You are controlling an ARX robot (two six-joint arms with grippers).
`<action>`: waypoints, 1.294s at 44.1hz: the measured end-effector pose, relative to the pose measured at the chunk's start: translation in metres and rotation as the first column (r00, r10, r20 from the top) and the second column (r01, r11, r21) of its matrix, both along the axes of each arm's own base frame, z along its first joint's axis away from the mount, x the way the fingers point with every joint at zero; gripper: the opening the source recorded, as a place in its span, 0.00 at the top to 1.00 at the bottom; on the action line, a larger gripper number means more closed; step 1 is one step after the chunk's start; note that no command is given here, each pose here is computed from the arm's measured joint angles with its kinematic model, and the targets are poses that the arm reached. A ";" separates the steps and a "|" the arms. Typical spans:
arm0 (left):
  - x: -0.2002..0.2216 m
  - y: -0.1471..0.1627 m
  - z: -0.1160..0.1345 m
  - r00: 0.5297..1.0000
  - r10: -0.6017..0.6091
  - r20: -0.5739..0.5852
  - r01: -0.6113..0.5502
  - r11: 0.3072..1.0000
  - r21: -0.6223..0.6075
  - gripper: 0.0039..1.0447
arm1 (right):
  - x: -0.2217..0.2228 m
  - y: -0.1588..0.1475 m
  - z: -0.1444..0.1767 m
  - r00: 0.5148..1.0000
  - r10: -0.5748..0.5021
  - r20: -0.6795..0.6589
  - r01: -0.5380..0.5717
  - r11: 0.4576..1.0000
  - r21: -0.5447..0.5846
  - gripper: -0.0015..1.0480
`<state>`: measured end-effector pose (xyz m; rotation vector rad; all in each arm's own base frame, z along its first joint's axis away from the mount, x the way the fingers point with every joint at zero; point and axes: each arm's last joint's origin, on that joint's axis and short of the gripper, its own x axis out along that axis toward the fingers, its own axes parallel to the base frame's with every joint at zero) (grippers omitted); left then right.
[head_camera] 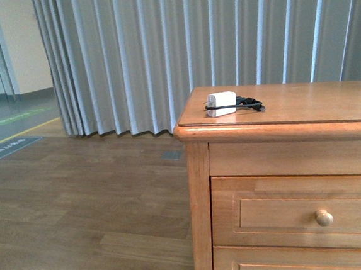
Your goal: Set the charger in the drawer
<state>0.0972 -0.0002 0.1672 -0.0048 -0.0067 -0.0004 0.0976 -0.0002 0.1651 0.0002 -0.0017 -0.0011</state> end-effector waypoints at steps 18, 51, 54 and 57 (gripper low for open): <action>0.000 0.000 0.000 1.000 0.000 0.000 0.000 1.000 0.000 0.06 | 0.000 0.000 0.000 1.000 0.000 0.000 0.000 1.000 0.000 0.08; 0.000 0.000 0.000 1.000 0.000 0.000 0.000 1.000 0.000 0.06 | 0.097 0.042 0.000 0.993 -0.018 -0.119 -0.023 0.941 -0.338 0.08; 0.000 0.000 0.000 1.000 0.000 0.000 0.000 1.000 0.000 0.06 | 0.120 0.049 -0.010 0.991 -0.009 -0.136 -0.040 0.934 -0.354 0.08; 0.000 0.000 0.000 1.000 0.000 0.000 0.000 1.000 0.000 0.06 | 0.148 0.056 -0.027 0.987 0.011 -0.158 -0.070 0.927 -0.370 0.08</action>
